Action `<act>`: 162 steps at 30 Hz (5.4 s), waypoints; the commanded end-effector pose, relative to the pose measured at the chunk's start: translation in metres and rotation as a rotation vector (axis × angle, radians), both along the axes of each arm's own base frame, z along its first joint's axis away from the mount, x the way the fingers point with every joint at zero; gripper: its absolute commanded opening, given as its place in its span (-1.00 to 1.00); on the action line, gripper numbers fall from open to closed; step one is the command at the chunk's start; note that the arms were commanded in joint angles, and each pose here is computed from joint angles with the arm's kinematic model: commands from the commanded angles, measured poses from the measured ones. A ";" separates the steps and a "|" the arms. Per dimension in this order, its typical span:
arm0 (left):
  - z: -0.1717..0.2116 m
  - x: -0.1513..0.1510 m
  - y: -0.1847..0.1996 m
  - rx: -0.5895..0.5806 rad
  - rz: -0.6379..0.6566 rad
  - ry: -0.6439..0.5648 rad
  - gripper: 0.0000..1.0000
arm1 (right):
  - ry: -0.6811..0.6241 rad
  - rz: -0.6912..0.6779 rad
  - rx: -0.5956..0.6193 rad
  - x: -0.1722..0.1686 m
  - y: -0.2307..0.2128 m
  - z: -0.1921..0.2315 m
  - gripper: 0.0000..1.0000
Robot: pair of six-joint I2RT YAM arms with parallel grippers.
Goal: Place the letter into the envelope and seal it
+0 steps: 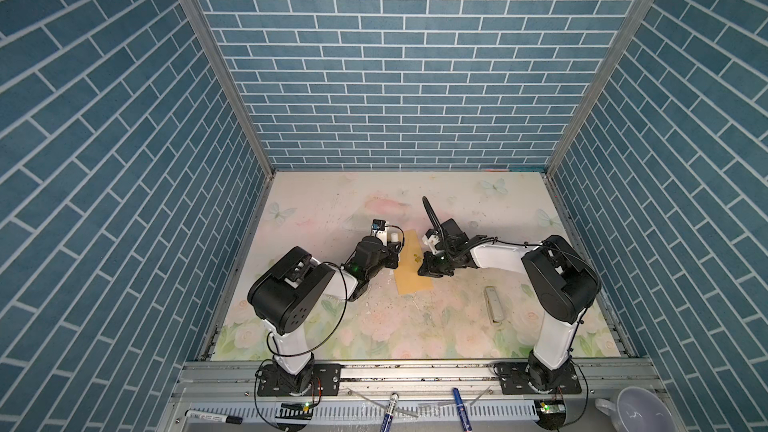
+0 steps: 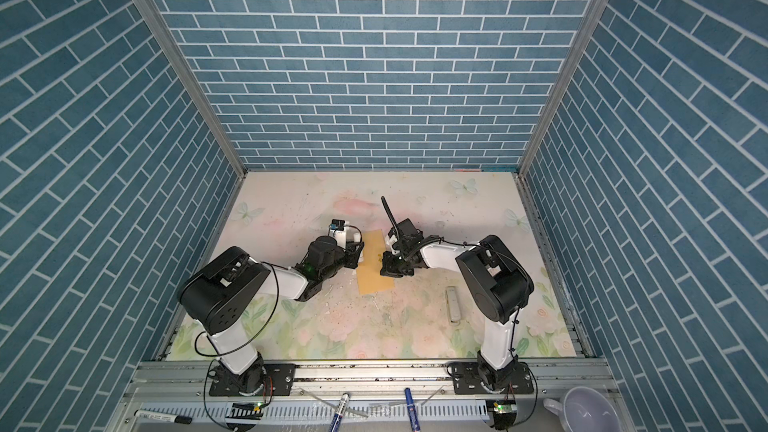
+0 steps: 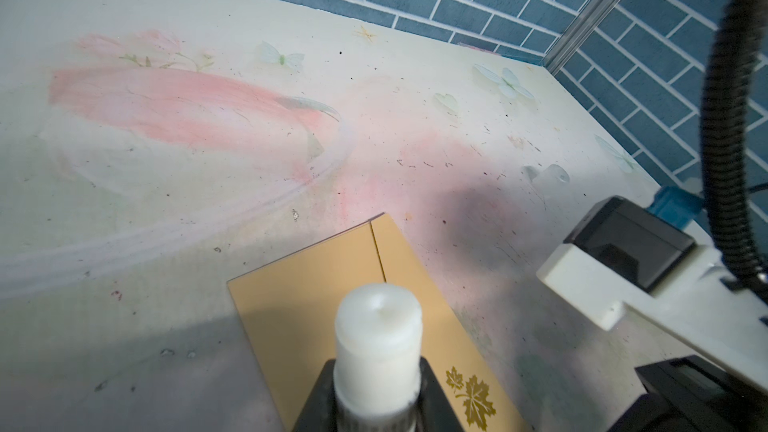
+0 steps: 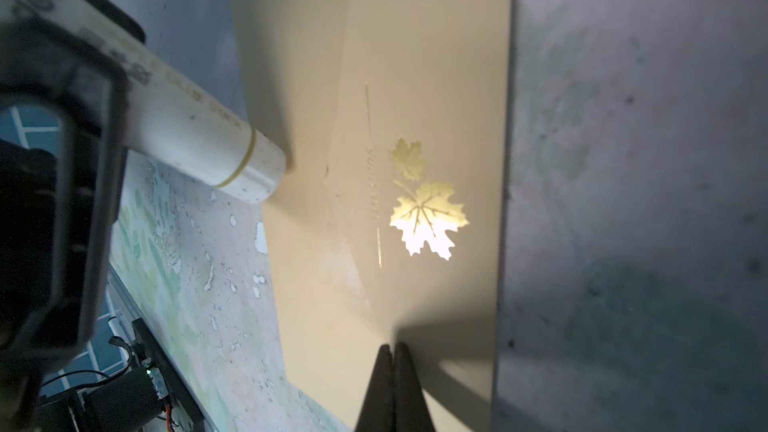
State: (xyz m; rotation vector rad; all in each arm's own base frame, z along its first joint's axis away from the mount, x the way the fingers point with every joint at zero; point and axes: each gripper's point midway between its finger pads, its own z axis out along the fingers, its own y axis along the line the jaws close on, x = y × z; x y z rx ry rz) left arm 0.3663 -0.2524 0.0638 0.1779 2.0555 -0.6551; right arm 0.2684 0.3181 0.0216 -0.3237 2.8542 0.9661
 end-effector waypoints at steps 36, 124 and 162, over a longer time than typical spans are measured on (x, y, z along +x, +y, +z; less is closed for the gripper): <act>-0.021 -0.006 0.001 0.037 -0.011 0.049 -1.00 | 0.006 -0.169 0.015 0.095 0.001 -0.019 -1.00; 0.209 -0.019 -0.017 -0.266 -0.194 -0.206 -1.00 | -0.787 0.030 0.274 0.033 -0.026 0.242 0.54; 0.308 -0.050 -0.014 -0.699 -0.340 -0.302 -1.00 | -0.699 0.309 0.833 -0.007 0.027 0.310 0.02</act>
